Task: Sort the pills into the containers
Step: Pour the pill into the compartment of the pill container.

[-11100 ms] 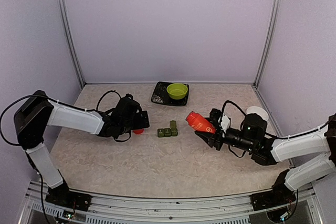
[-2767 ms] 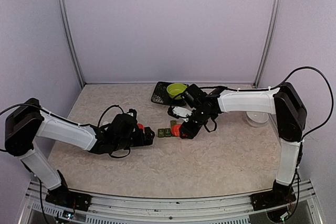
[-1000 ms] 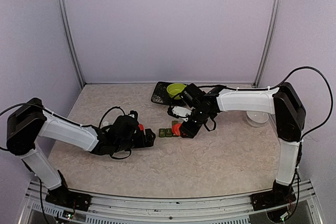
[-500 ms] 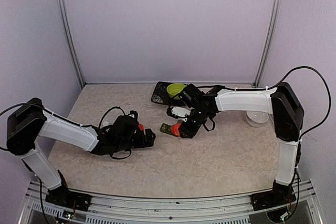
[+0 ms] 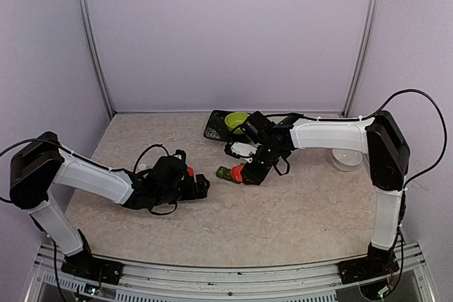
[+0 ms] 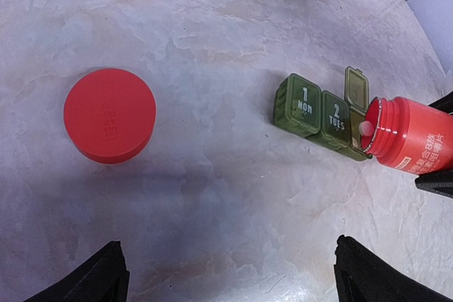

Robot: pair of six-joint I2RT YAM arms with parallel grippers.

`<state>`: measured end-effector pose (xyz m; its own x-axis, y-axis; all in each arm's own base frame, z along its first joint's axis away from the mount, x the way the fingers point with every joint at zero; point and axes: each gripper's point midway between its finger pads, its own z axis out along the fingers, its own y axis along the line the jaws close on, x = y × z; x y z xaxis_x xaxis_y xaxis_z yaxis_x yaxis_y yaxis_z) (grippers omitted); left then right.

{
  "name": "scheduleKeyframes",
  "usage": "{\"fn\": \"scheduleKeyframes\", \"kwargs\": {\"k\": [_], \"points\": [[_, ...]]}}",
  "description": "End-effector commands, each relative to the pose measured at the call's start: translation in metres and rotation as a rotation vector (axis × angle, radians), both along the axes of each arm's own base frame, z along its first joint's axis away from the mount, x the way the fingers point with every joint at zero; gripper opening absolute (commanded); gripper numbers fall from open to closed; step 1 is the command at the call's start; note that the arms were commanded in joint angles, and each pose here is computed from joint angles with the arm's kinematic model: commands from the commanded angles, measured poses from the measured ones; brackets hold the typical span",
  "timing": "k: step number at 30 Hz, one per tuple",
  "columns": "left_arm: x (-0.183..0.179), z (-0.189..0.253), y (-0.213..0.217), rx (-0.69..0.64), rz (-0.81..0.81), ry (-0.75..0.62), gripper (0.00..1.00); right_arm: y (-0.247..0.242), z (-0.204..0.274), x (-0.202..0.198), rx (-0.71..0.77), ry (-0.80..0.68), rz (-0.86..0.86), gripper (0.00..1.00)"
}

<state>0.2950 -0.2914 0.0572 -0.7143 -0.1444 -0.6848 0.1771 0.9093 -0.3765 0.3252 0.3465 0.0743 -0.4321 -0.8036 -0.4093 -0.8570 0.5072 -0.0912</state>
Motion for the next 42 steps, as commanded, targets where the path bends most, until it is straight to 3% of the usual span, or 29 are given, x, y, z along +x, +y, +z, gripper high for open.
{"fn": "scheduleKeyframes", "kwargs": {"k": [1, 17, 42], "points": [[0.001, 0.003, -0.007, -0.019, -0.011, -0.006, 0.99, -0.002, 0.011, -0.004, 0.001, -0.017, 0.007, 0.2], [-0.002, -0.001, -0.008, -0.018, -0.014, 0.001, 0.99, -0.004, 0.03, 0.0, 0.029, -0.062, -0.005, 0.2], [-0.003, -0.001, -0.008, -0.021, -0.014, 0.0, 0.99, -0.012, -0.001, -0.008, -0.032, 0.011, 0.005, 0.21]]}}
